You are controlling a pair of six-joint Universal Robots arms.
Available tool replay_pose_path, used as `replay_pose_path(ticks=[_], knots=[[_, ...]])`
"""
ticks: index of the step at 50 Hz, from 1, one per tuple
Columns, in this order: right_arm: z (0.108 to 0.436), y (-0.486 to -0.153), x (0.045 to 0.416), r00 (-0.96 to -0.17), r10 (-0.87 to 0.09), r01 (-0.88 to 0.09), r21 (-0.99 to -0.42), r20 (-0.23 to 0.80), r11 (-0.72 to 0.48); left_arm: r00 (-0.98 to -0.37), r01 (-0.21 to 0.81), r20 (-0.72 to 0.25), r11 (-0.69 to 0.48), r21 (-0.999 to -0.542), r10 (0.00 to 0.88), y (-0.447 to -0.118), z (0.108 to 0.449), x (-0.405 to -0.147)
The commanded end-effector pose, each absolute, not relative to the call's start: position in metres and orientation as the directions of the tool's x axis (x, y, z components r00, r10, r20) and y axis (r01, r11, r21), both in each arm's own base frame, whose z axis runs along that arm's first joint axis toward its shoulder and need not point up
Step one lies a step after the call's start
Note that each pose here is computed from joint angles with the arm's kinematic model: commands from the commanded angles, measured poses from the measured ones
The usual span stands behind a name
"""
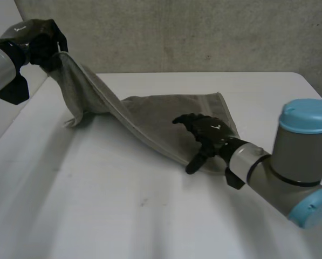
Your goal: Fold the towel.
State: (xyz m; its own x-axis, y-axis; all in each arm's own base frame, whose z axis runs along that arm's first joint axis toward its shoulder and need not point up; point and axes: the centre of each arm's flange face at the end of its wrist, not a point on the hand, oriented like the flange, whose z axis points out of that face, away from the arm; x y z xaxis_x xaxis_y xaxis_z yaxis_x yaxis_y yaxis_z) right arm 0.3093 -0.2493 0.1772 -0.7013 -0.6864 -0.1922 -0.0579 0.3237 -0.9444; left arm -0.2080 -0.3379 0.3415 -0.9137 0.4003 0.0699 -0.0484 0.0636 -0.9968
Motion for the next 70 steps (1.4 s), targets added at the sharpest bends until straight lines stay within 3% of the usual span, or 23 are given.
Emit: replay_pose_path(ticks=[1, 11, 18, 22, 27, 41, 55, 64, 70], knots=[[0.166, -0.253, 0.337, -0.681, -0.7, -0.004, -0.955, -0.216, 0.298, -0.914, -0.053, 0.075, 0.068, -0.996, 0.399, -0.338, 0.343, -0.208], [0.129, -0.269, 0.353, -0.727, -0.64, 0.027, -0.941, -0.249, 0.337, -0.914, -0.062, 0.096, 0.098, -0.993, 0.394, -0.338, 0.335, -0.208], [0.13, -0.277, 0.342, -0.786, -0.579, 0.025, -0.948, -0.215, 0.318, -0.923, -0.059, 0.101, 0.124, -0.991, 0.37, -0.342, 0.326, -0.2], [0.132, -0.299, 0.317, -0.831, -0.522, 0.025, -0.951, -0.191, 0.308, -0.93, -0.057, 0.105, 0.144, -0.988, 0.353, -0.343, 0.32, -0.194], [0.134, -0.33, 0.266, -0.894, -0.442, -0.051, -0.96, -0.079, 0.275, -0.94, -0.053, 0.11, 0.18, -0.982, 0.323, -0.347, 0.307, -0.182], [0.13, -0.336, 0.227, -0.895, -0.435, -0.091, -0.914, -0.1, 0.397, -0.949, -0.052, 0.114, 0.21, -0.976, 0.294, -0.35, 0.293, -0.172], [0.14, -0.317, 0.233, -0.862, -0.484, -0.088, -0.894, -0.152, 0.439, -0.949, -0.049, 0.112, 0.212, -0.976, 0.295, -0.35, 0.291, -0.172], [0.148, -0.277, 0.273, -0.786, -0.568, -0.056, -0.886, -0.245, 0.46, -0.949, -0.05, 0.106, 0.191, -0.98, 0.296, -0.355, 0.296, -0.172], [0.133, -0.265, 0.302, -0.73, -0.625, -0.056, -0.888, -0.276, 0.457, -0.949, -0.05, 0.106, 0.191, -0.98, 0.297, -0.355, 0.295, -0.173]])
